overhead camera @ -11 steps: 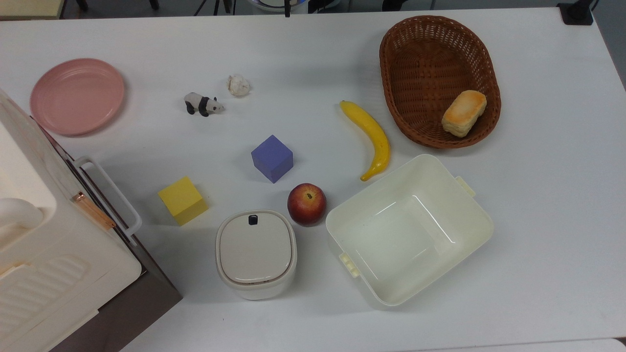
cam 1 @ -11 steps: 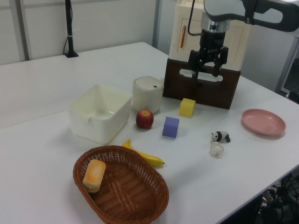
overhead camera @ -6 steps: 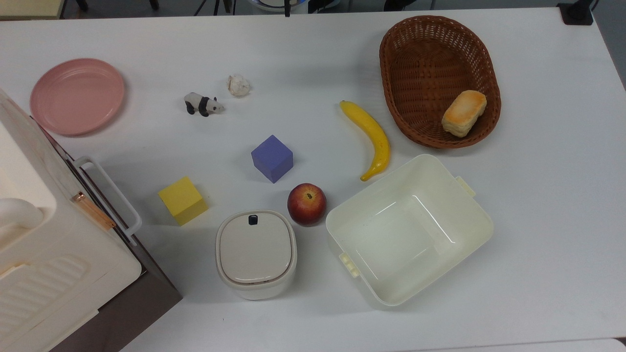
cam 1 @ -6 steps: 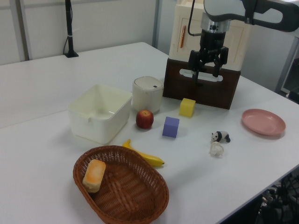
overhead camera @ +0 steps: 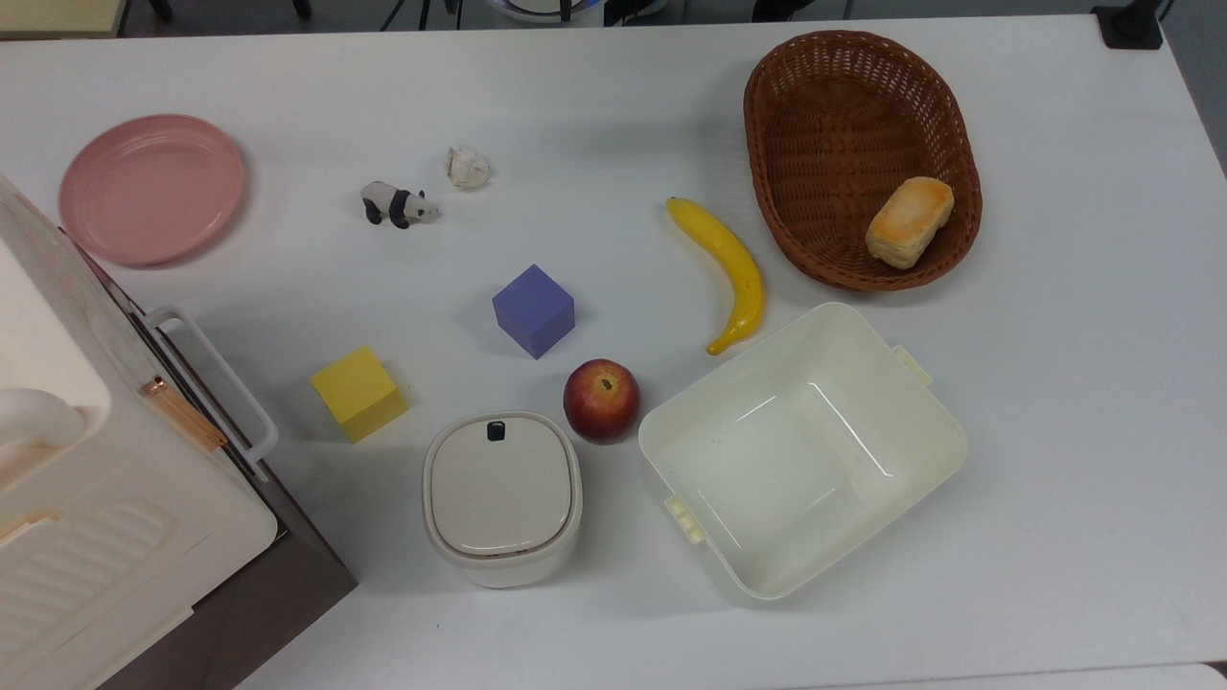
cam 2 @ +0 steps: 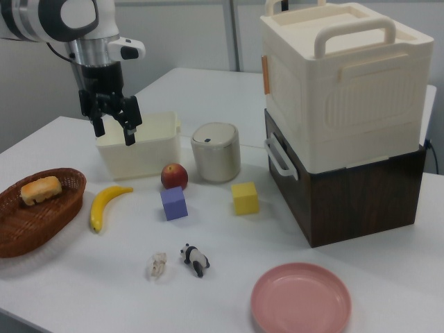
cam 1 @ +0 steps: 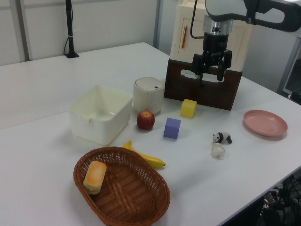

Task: Open the trash can

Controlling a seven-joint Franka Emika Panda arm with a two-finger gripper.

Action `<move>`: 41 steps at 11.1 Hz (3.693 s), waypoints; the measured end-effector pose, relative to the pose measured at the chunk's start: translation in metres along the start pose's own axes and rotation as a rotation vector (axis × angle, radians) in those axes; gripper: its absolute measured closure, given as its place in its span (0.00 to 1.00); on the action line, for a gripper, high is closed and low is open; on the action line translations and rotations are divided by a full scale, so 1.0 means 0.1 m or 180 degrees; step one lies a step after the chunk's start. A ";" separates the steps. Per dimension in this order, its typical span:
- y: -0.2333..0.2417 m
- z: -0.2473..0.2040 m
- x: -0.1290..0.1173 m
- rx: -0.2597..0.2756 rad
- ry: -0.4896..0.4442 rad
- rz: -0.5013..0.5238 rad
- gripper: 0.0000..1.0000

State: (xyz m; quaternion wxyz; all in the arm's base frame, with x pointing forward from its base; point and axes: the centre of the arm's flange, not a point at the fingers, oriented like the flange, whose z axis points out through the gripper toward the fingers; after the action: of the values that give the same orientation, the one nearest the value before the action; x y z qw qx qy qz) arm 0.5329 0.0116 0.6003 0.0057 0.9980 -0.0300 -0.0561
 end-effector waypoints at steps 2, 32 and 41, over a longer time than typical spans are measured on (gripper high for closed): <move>0.00 0.01 0.00 0.0000 -0.0009 0.0000 0.00; 0.19 0.33 1.66 0.0222 0.1649 0.0273 0.99; 0.14 1.02 2.14 0.0076 0.1896 0.0145 0.99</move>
State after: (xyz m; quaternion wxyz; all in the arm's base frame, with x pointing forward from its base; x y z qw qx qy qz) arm 0.7326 -0.0160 0.4755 0.0037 0.9695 -0.0501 0.2398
